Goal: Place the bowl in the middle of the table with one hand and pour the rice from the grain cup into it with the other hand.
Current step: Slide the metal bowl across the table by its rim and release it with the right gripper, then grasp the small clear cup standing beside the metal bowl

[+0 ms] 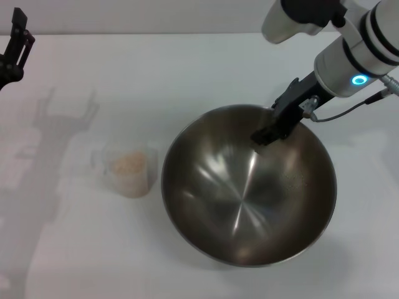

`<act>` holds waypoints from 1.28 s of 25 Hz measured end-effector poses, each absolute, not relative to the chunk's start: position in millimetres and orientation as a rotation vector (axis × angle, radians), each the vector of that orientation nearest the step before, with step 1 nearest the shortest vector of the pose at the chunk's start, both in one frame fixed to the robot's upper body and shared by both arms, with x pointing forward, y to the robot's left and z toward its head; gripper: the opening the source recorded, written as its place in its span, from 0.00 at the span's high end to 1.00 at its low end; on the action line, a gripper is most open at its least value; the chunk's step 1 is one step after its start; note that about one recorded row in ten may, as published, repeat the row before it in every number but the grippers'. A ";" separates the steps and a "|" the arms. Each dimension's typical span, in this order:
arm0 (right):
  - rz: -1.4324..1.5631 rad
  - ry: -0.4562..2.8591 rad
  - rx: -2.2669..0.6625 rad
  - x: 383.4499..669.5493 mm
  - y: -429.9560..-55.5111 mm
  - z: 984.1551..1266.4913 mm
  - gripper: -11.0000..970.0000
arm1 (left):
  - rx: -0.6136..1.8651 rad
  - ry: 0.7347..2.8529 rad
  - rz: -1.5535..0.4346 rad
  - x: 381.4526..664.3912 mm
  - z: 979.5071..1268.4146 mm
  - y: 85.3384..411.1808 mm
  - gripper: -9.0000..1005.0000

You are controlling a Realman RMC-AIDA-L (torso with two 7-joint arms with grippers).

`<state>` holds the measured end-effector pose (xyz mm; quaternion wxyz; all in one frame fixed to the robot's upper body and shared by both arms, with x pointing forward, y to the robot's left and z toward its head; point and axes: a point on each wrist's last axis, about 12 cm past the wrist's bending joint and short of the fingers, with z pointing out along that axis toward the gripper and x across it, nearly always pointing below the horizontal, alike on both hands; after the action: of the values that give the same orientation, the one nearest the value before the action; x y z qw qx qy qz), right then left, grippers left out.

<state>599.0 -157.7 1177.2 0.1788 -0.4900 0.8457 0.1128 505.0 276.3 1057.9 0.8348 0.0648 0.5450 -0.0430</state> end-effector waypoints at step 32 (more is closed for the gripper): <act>-0.090 1.260 -0.693 573.7 -156.2 1196.4 0.51 | 0.130 1.130 -0.089 500.2 1059.2 278.0 0.14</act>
<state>573.7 -156.2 1196.4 0.7516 -0.3171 0.5769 -0.0414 500.2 278.0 1059.2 0.8417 0.0613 0.5347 -0.0420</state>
